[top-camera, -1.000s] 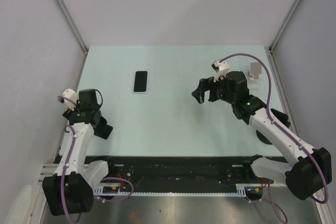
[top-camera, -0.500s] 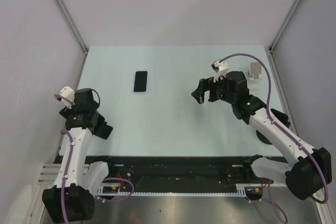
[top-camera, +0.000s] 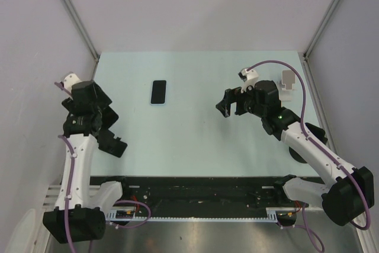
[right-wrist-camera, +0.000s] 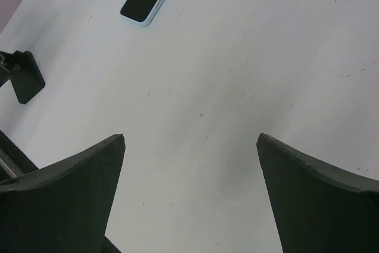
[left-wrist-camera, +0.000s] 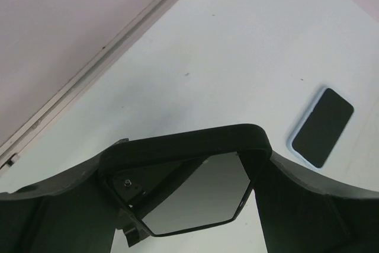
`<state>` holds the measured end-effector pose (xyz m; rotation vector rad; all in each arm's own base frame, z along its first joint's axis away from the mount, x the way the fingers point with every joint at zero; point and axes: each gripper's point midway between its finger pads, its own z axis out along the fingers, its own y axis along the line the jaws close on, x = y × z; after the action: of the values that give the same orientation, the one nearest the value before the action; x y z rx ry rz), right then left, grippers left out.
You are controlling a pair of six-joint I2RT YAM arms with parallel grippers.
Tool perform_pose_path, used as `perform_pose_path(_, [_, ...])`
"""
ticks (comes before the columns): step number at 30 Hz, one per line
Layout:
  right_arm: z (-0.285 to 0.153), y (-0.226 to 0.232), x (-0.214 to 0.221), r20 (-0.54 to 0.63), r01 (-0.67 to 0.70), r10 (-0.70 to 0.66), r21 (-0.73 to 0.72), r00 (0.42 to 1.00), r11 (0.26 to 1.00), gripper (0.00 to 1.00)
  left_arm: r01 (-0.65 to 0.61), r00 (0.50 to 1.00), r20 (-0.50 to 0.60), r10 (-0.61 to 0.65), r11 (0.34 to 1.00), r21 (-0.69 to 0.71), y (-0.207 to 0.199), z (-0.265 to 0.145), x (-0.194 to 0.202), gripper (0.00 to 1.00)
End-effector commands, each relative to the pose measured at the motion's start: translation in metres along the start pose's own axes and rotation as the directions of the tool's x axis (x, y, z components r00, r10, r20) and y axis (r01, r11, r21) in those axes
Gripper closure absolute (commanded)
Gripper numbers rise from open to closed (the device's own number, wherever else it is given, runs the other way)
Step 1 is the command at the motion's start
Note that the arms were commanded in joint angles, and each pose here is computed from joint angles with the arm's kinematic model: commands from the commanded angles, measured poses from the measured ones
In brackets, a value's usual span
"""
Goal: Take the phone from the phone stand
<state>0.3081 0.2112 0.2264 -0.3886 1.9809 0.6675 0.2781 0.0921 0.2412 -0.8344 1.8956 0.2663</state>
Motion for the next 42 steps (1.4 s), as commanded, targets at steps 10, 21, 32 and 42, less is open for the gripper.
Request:
perform_pose_path(10, [-0.005,-0.008,-0.015,0.061,0.015,-0.019,0.058,0.998,0.998,0.0,-0.274,0.946,-0.059,0.32,0.882,0.383,-0.124,0.024,-0.019,0.99])
perform_pose_path(21, [0.001,-0.024,-0.009,0.038,0.036,-0.041,0.13,0.998,0.991,0.0,-0.386,0.839,-0.154,0.521,0.771,0.506,-0.197,0.101,0.031,0.96])
perform_pose_path(32, [0.019,-0.041,0.011,-0.026,0.031,-0.028,0.154,0.999,0.988,0.01,-0.452,0.716,-0.275,0.642,0.726,0.518,-0.207,0.176,0.107,0.93])
perform_pose_path(42, [0.033,-0.05,0.029,-0.08,0.015,-0.003,0.156,0.997,0.988,0.01,-0.484,0.668,-0.297,0.683,0.701,0.524,-0.212,0.212,0.136,0.84])
